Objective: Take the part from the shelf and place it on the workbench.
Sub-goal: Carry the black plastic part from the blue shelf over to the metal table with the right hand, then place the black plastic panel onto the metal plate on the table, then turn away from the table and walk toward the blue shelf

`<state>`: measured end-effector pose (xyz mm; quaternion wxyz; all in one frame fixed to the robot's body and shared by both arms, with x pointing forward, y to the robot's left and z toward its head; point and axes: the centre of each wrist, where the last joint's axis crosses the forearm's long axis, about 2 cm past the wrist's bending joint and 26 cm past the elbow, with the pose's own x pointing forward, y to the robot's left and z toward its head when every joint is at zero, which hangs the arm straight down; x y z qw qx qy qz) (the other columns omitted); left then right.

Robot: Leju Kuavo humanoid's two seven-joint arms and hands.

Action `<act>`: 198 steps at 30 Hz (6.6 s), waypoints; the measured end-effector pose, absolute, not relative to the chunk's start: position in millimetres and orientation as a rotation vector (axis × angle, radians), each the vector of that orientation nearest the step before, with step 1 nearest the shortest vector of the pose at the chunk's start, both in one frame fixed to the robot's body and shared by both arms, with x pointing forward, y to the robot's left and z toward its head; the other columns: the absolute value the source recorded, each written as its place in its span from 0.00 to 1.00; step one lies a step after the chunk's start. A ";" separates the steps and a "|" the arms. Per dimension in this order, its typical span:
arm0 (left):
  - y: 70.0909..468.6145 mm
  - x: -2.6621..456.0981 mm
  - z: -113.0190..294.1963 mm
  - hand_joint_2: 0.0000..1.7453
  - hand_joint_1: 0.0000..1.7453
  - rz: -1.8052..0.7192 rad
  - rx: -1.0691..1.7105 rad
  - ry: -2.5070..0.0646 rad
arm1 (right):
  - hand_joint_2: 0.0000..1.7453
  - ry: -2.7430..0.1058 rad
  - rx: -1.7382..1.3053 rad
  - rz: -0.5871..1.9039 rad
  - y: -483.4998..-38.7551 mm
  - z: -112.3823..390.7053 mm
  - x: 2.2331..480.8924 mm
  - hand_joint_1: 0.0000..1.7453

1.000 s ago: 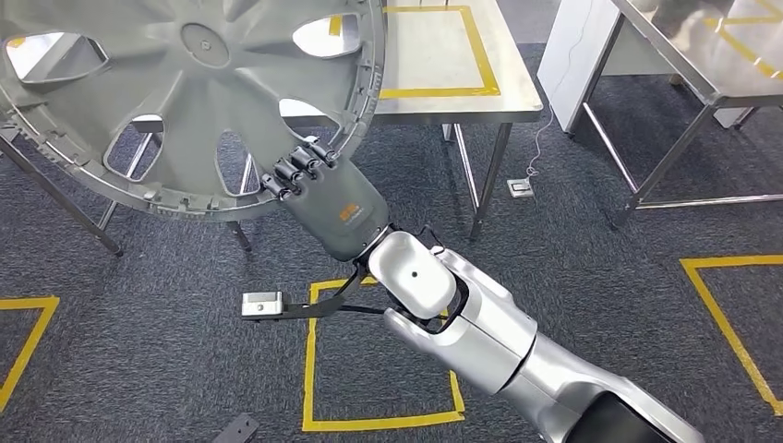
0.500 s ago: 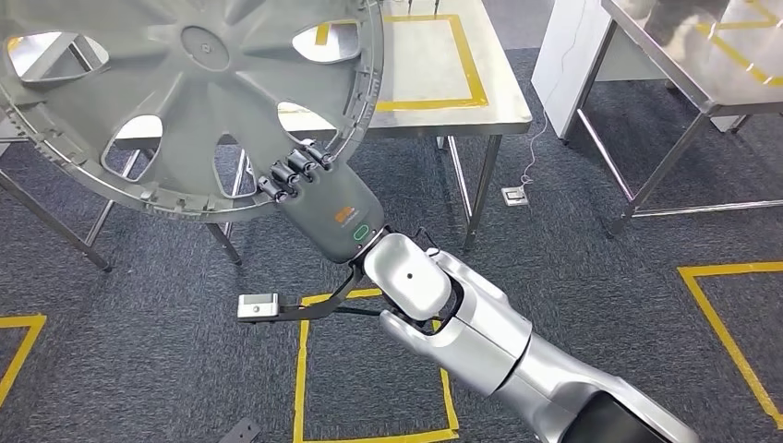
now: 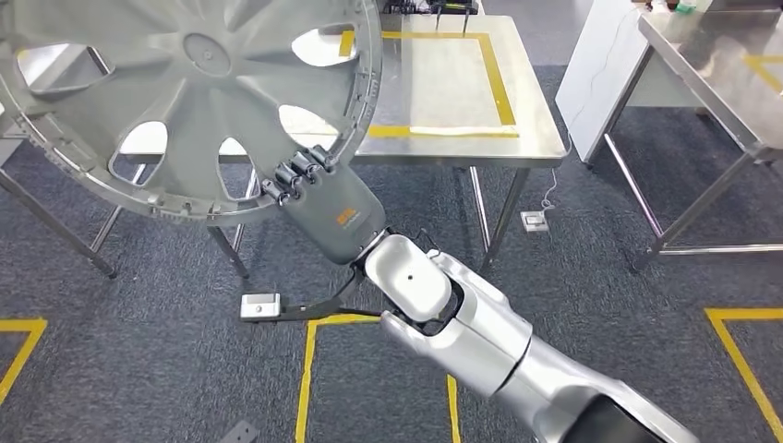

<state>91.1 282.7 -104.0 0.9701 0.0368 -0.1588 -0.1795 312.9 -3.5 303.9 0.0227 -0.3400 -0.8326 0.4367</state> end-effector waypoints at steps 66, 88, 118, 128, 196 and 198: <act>285.5 90.8 -104.1 1.00 0.00 -0.404 0.057 -0.343 | 1.00 -1.446 -1.087 1.555 -76.1 244.0 432.4 1.00; 286.7 85.0 -105.3 0.00 0.00 -0.354 0.060 -0.339 | 0.00 -1.483 -1.100 1.528 -78.0 254.2 440.7 0.00; 287.5 84.3 -105.4 0.00 0.00 -0.358 0.068 -0.321 | 0.00 -2.093 -1.137 1.115 -72.2 304.8 421.6 0.00; 289.3 89.3 -104.4 0.00 0.00 -0.349 0.074 -0.326 | 0.00 -2.086 -1.151 1.114 -76.1 306.9 423.7 0.00; 289.5 78.2 -106.6 0.00 0.00 -0.337 0.083 -0.309 | 0.00 -2.008 -1.160 1.100 -100.9 295.3 435.6 0.00; 287.6 78.4 -106.5 0.00 0.00 -0.335 0.079 -0.313 | 0.00 -2.001 -1.147 1.100 -101.9 295.9 436.6 0.00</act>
